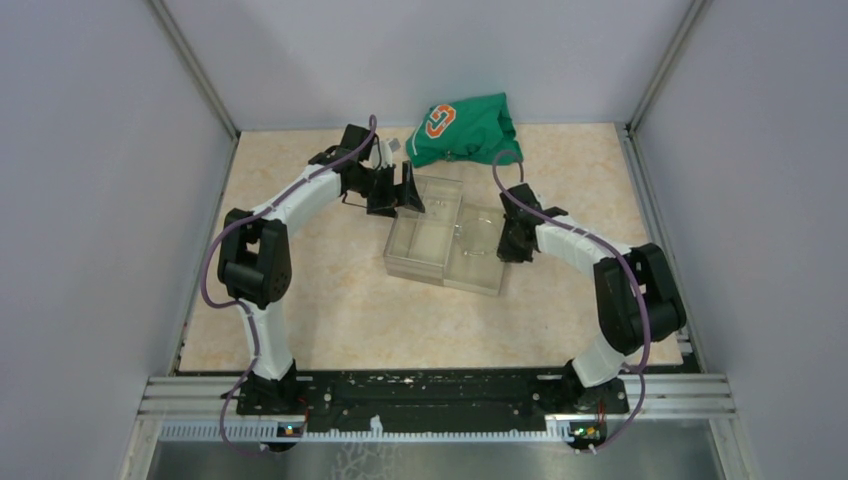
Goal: Organize the mixed jewelry
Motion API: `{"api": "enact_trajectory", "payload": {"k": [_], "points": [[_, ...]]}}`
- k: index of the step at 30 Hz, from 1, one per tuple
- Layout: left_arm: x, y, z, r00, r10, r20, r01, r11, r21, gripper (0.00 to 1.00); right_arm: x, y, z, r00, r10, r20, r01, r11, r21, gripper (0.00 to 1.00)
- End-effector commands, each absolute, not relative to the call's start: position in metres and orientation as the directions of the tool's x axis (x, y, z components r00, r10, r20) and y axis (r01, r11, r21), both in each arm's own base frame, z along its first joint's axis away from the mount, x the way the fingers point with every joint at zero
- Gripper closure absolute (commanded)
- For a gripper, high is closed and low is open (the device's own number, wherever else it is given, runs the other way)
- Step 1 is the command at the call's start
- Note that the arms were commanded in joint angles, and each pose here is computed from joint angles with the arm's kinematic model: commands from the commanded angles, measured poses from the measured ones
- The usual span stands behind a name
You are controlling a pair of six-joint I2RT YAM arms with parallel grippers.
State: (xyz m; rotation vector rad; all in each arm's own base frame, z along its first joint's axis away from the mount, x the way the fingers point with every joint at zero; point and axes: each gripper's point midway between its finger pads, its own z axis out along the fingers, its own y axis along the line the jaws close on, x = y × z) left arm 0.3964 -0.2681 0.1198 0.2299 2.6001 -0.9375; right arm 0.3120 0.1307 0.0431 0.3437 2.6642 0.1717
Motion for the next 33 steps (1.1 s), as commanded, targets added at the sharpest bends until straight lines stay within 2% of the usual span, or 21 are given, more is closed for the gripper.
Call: {"api": "enact_trajectory", "payload": {"k": [1, 16, 33], "points": [[0.396, -0.279, 0.124, -0.913, 0.049, -0.405, 0.310, 0.729, -0.610, 0.05, 0.337, 0.148, 0.065, -0.832, 0.282, -0.478, 0.186, 0.953, 0.237, 1.00], [0.399, -0.283, 0.126, -0.909, 0.063, -0.412, 0.330, 0.713, -0.619, 0.05, 0.343, 0.159, 0.077, -0.820, 0.242, -0.518, 0.122, 0.959, 0.255, 1.00], [0.395, -0.287, 0.128, -0.917, 0.063, -0.394, 0.324, 0.694, -0.643, 0.06, 0.352, 0.192, 0.084, -0.827, 0.224, -0.516, 0.067, 0.950, 0.305, 1.00]]}}
